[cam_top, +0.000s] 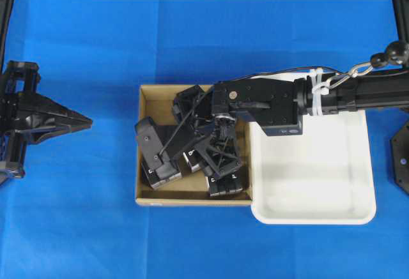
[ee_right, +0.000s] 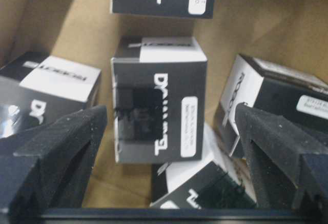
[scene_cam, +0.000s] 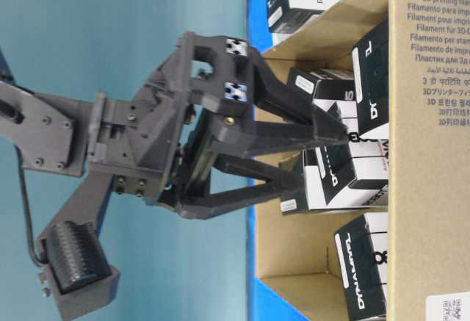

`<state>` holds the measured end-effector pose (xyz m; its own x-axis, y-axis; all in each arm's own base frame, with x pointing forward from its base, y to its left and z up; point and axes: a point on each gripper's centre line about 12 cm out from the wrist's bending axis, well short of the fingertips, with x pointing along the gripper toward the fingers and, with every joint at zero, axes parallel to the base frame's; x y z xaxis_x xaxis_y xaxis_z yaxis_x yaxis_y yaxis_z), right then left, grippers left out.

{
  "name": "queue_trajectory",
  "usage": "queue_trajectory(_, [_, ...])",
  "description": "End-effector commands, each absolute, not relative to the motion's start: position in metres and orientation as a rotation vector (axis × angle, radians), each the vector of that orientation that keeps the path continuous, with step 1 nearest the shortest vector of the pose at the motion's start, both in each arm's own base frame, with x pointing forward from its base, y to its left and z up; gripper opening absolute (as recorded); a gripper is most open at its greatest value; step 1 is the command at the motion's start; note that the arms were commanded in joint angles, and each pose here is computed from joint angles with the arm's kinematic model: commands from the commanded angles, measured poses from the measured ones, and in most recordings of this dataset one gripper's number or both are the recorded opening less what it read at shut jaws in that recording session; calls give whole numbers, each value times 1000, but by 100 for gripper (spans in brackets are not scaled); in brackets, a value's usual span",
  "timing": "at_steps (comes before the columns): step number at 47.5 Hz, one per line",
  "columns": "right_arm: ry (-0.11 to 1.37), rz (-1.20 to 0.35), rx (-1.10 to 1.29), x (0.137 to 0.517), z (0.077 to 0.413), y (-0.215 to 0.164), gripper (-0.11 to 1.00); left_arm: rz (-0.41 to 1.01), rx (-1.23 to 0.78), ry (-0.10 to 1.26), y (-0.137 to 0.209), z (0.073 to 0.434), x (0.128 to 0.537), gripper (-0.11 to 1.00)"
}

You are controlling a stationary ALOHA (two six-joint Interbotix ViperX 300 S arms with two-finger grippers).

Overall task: Pick a box that is randomly placed inside the cardboard box.
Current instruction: 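Close the right gripper around the black DYNAMIXEL box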

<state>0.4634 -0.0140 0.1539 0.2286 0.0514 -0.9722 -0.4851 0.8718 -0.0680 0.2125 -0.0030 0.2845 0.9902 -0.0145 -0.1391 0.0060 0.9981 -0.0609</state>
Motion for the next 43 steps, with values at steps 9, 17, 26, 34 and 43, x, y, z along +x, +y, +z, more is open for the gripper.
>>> queue_trajectory(9, [1291,384,-403,463,142,-12,99,-13,-59,125,-3,292,217,-6])
queue_trajectory(17, [1294,385,-403,463,134,-12,99,-12,-60,131,-3,291,219,-6])
queue_trajectory(26, [1281,377,-404,464,127,-12,98,-12,-62,134,-4,290,221,-6])
queue_trajectory(34, [1281,374,-402,463,127,-12,97,-12,-62,132,-4,290,221,-7])
queue_trajectory(43, [1273,375,-403,463,133,-8,74,-12,-63,126,-4,292,221,-7])
